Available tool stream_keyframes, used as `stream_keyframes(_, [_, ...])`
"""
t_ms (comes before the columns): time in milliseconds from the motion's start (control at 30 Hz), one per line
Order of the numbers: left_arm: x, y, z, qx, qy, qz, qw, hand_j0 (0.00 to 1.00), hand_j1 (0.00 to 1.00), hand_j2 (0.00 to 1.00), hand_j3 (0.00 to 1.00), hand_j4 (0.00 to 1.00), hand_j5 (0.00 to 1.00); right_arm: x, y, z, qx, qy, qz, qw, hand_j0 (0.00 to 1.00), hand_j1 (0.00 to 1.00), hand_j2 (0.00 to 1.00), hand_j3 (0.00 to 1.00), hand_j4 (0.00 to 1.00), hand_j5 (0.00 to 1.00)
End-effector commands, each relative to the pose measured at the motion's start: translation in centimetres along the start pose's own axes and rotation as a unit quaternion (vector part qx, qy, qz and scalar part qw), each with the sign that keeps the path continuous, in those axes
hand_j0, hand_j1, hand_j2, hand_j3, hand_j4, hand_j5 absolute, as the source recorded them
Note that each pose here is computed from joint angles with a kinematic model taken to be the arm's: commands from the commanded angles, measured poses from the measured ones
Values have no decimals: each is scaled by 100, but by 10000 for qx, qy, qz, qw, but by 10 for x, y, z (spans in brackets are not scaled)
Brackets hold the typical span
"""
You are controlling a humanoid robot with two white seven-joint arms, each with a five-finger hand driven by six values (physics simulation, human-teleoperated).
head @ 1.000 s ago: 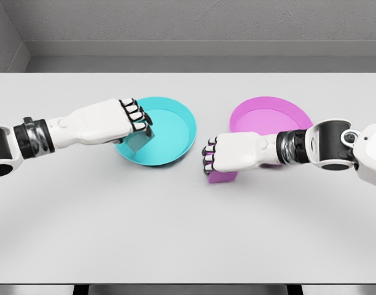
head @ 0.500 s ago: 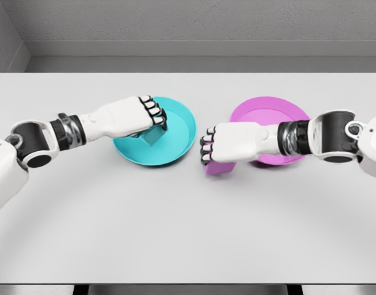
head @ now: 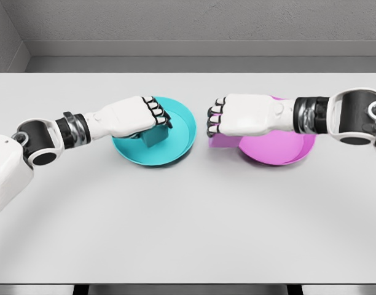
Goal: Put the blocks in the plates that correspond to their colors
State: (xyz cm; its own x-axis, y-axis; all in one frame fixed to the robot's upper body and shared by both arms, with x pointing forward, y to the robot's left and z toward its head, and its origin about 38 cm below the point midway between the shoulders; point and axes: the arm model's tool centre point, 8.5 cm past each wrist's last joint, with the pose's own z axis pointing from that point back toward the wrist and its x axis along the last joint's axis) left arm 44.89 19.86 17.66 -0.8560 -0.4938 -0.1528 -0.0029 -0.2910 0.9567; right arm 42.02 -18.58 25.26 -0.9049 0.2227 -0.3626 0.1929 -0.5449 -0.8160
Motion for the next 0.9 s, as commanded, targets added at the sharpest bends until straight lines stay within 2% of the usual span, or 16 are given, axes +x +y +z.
stream_keyframes(0, [0, 0, 0, 16, 1, 25, 10000, 91, 91, 91, 91, 91, 91, -14, 2, 13, 38, 251, -37, 9997, 61, 61, 61, 61, 61, 61])
stream_keyframes(133, [0, 1, 0, 37, -3, 27, 10000, 100, 100, 100, 100, 100, 100, -27, 13, 24, 192, 479, -136, 9986, 61, 61, 61, 61, 61, 61])
stream_keyframes(467, [-1, 2, 1, 22, 5, 5, 10000, 100, 100, 100, 100, 100, 100, -58, 63, 45, 758, 1039, -602, 9899, 61, 61, 61, 61, 61, 61])
stream_keyframes(600, [-4, 4, 3, -1, 39, -64, 10000, 100, 100, 100, 100, 100, 100, -55, 67, 43, 806, 997, -625, 9898, 61, 61, 61, 61, 61, 61])
stream_keyframes(733, [-11, 4, 15, -119, 102, -164, 9997, 100, 100, 100, 100, 100, 100, -43, 78, 33, 900, 813, -706, 9901, 61, 61, 61, 61, 61, 61])
stream_keyframes(867, [-16, 4, 28, -218, 174, -267, 9993, 100, 100, 100, 100, 100, 100, -43, 79, 33, 919, 818, -718, 9898, 62, 62, 62, 62, 62, 62])
